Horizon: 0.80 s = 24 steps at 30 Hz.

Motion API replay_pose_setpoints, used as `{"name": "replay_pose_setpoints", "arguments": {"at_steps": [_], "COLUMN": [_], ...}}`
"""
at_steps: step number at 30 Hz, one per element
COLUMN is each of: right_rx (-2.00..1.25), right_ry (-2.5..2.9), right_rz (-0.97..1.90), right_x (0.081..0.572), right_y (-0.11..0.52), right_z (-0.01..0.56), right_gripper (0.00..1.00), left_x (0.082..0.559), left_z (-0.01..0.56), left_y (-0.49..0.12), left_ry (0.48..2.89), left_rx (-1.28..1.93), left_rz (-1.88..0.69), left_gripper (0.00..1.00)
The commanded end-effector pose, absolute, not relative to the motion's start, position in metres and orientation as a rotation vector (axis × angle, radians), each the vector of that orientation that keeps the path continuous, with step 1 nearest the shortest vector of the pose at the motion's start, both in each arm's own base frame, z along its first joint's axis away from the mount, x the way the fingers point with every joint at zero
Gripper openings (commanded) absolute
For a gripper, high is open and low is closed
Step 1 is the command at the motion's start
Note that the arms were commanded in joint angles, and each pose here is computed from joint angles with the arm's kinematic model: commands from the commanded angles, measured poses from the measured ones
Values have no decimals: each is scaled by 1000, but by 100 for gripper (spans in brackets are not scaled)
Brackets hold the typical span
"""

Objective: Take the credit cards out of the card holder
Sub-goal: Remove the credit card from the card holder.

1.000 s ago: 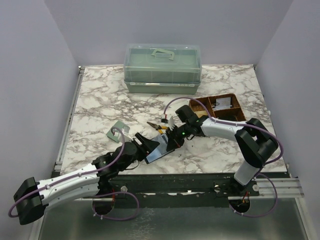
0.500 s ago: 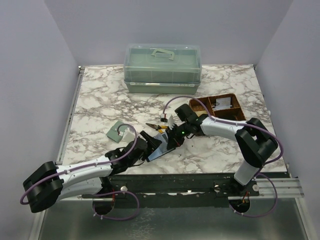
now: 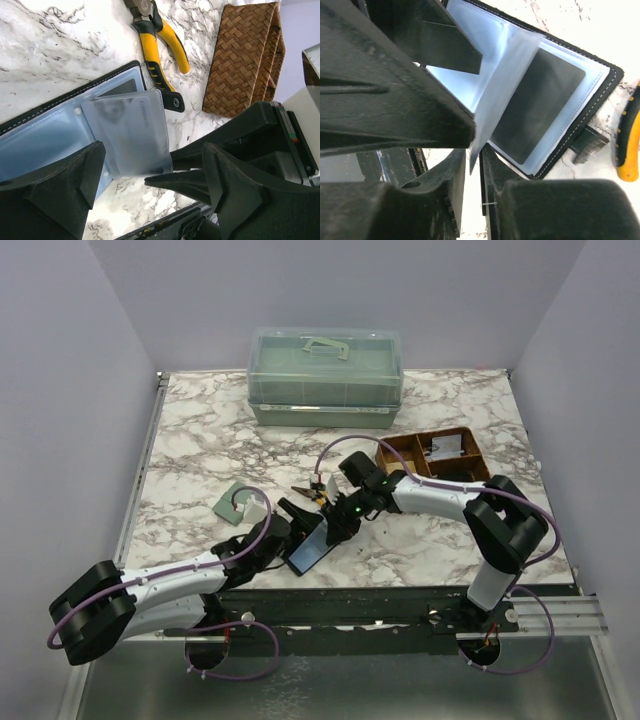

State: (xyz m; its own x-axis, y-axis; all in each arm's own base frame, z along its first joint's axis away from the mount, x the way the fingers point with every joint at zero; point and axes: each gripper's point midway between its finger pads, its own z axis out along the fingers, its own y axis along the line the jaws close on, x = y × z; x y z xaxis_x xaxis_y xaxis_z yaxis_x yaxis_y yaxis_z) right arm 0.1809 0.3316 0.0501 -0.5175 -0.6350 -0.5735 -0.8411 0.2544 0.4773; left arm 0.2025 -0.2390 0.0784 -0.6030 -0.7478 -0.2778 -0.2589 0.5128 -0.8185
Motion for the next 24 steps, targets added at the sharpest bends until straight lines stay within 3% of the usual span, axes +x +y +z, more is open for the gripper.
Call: {"name": "replay_pose_setpoints", "arguments": {"at_steps": [1,6,15,20,24], "right_rx": [-1425,-1479,-1577,-1593,-1631], "right_ry": [2230,2162,2044,2039,1979], "right_rz": [1144,1219,1374,1387,1432], "right_x": [175,160,130,127,125], "right_y": [339,347,358,358,355], "right_z": [53,64,82,83,94], "right_gripper": [28,38,43,44,48], "left_x": [203,200,193,185,177], "left_z": [75,66,55,46,37], "left_y": [-243,-240,-234,-228,-219], "left_ry": [2139,2165,2202,2252,2283], "left_rx": [-824,-854,-895,-905,-907], "left_rz": [-1046,-1028,-1000,-962,-923], "left_gripper": [85,85,84,61,34]}}
